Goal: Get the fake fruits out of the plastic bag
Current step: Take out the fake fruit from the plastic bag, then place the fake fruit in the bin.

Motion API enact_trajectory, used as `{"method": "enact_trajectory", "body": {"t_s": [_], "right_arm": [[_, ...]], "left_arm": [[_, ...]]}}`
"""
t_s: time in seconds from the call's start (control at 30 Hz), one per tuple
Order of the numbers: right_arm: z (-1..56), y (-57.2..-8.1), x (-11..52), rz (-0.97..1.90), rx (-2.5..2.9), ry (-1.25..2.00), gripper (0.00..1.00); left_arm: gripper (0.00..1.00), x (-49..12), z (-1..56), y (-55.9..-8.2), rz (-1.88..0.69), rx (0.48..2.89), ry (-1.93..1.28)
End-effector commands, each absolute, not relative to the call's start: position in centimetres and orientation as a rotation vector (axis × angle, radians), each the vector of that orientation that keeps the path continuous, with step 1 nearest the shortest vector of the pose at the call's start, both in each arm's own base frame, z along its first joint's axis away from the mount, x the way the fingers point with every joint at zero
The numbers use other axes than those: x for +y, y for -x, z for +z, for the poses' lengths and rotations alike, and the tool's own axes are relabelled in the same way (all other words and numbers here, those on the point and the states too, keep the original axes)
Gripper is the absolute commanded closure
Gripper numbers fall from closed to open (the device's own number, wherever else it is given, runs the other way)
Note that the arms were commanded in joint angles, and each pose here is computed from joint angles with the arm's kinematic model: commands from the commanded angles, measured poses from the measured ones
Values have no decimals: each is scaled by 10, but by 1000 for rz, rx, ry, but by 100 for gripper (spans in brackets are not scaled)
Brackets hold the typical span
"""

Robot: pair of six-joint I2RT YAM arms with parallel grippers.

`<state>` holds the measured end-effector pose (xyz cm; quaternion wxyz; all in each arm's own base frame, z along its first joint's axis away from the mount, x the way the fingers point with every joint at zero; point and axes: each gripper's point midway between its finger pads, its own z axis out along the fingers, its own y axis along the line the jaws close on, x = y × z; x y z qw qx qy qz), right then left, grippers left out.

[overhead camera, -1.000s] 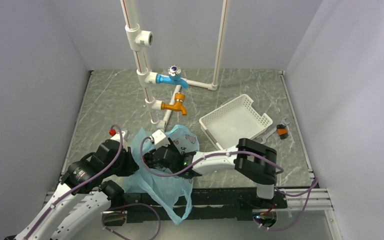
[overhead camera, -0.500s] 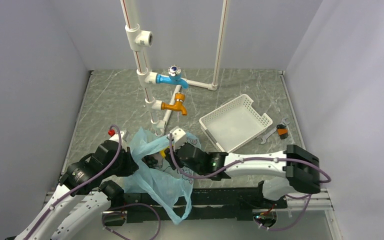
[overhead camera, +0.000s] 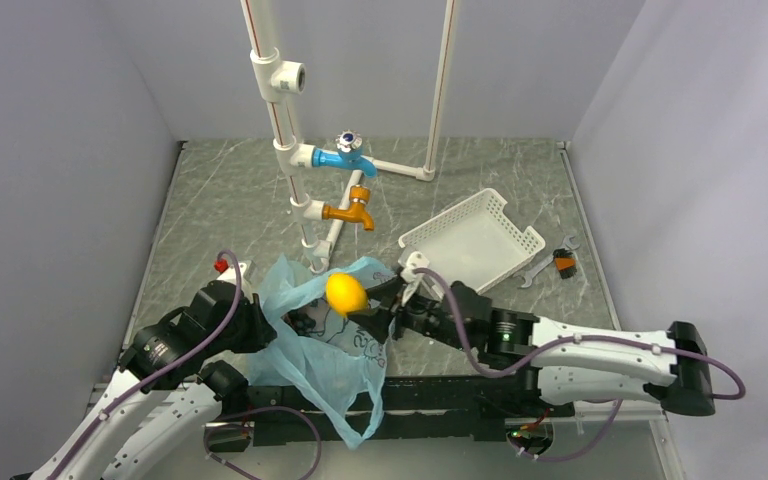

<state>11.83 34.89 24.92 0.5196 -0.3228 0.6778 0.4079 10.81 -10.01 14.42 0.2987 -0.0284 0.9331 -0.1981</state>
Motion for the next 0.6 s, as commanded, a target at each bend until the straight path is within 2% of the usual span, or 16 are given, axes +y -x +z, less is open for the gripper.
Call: {"method": "enact_trajectory", "body": {"t_s": [0.0, 0.23, 0.57], "right_arm": [[282, -125, 326, 968, 1485, 696, 100], [288, -153, 275, 845, 1496, 436, 100], [257, -208, 158, 426, 1557, -131, 100]], "left_arm": [[100, -99, 148, -110, -520, 2463, 95], [100, -99, 148, -110, -525, 2463, 91], [100, -99, 148, -110, -526, 2460, 90]]}}
